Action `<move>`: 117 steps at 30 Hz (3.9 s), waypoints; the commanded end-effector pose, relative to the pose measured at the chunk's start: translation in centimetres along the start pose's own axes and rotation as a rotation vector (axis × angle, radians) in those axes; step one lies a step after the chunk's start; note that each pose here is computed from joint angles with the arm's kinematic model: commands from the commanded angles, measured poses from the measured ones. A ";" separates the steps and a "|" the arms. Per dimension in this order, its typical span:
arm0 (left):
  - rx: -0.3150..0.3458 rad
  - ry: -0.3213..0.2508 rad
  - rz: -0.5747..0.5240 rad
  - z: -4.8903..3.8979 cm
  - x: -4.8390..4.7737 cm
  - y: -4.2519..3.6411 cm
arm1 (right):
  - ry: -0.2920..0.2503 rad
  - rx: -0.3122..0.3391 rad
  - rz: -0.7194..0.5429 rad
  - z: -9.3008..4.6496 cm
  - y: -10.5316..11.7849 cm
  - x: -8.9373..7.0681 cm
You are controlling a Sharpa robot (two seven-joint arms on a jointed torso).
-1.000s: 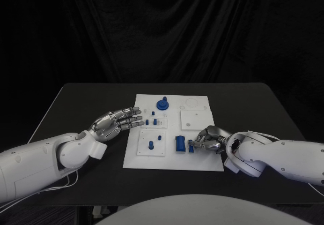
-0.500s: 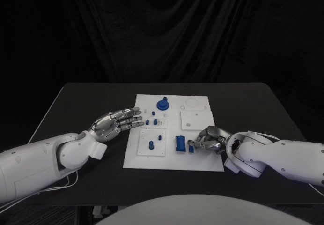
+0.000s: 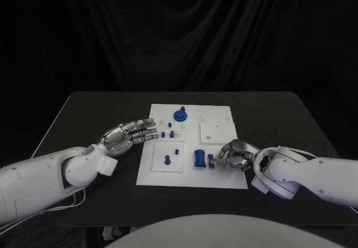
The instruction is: Assemble the parts on the task board
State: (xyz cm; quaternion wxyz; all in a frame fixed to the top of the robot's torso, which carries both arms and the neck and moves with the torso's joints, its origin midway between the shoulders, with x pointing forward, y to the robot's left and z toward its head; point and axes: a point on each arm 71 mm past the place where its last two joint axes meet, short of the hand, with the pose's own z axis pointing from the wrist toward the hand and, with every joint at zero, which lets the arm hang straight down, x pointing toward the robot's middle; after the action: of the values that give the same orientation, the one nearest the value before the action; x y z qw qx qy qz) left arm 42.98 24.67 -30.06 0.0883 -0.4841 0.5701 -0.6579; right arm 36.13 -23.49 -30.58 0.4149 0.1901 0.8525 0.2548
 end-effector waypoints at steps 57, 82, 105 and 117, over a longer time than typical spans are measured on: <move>0.000 0.010 -0.009 -0.02 0.04 0.25 | 0.086 0.035 -0.072 0.5 -0.9 1.6; 0.145 -0.067 0.025 -1.42 0.02 -1.16 | -0.113 -0.175 0.049 -1.6 1.1 -2.4; 0.358 -0.039 0.226 1.81 1.37 -3.41 | -0.181 -0.571 0.585 0.5 1.8 -7.2; 0.234 -0.078 0.242 2.61 0.43 -2.12 | -0.191 -0.523 0.581 1.5 0.3 -6.0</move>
State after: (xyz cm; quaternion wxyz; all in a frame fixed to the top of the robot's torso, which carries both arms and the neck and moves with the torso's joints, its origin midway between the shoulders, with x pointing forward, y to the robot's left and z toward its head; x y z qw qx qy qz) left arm 45.53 23.45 -28.57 0.2424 -0.4233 0.5420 -0.6844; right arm 40.71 -26.13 -27.74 0.4337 0.3324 0.6290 0.5530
